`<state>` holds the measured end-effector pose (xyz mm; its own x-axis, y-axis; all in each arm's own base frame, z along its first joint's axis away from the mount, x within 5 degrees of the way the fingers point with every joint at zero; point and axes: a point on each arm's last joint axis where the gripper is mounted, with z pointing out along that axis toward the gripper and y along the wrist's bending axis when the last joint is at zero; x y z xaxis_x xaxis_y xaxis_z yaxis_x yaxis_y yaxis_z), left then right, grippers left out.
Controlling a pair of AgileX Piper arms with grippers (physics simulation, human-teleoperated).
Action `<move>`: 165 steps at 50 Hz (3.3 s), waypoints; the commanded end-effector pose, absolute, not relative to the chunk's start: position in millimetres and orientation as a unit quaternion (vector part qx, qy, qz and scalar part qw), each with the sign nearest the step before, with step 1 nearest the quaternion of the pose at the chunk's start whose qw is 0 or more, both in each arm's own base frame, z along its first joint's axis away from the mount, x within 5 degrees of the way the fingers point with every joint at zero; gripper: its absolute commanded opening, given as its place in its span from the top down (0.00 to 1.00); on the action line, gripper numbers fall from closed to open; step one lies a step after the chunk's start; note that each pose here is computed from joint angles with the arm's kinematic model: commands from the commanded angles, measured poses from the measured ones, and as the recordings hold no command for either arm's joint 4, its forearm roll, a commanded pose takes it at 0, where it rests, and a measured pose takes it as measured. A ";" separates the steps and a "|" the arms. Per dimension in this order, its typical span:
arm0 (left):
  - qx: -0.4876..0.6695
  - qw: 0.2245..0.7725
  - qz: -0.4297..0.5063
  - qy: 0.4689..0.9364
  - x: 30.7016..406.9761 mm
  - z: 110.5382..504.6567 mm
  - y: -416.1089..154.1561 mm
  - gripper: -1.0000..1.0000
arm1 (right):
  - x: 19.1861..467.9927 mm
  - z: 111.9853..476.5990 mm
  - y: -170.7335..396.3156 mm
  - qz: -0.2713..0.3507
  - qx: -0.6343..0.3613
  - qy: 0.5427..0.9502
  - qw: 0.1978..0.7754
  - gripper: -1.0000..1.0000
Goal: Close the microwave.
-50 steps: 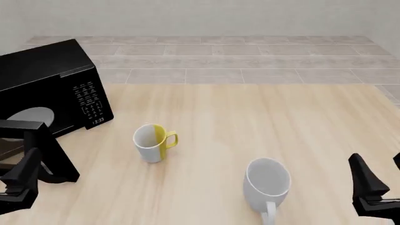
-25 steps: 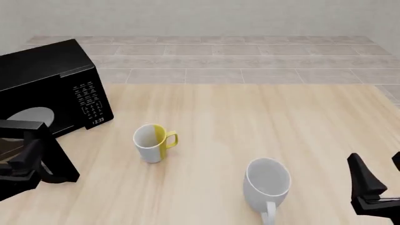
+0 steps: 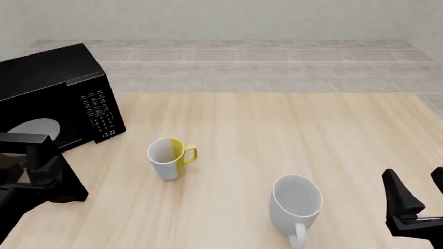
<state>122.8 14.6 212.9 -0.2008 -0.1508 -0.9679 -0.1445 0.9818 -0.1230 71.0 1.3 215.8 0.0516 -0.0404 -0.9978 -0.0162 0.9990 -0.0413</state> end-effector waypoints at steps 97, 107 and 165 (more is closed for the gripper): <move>-0.125 0.587 0.019 0.800 202.9 173.0 38.4 0.00 | 64.5 217.5 3.9 -0.005 -0.046 0.688 0.725 0.00; -0.127 0.586 0.019 0.800 206.1 172.1 39.8 0.00 | 64.1 218.0 3.7 -0.006 -0.045 0.688 0.724 0.00; -0.125 0.584 0.029 0.802 223.8 177.1 46.4 0.00 | 66.9 215.3 5.1 -0.002 -0.054 0.689 0.723 0.00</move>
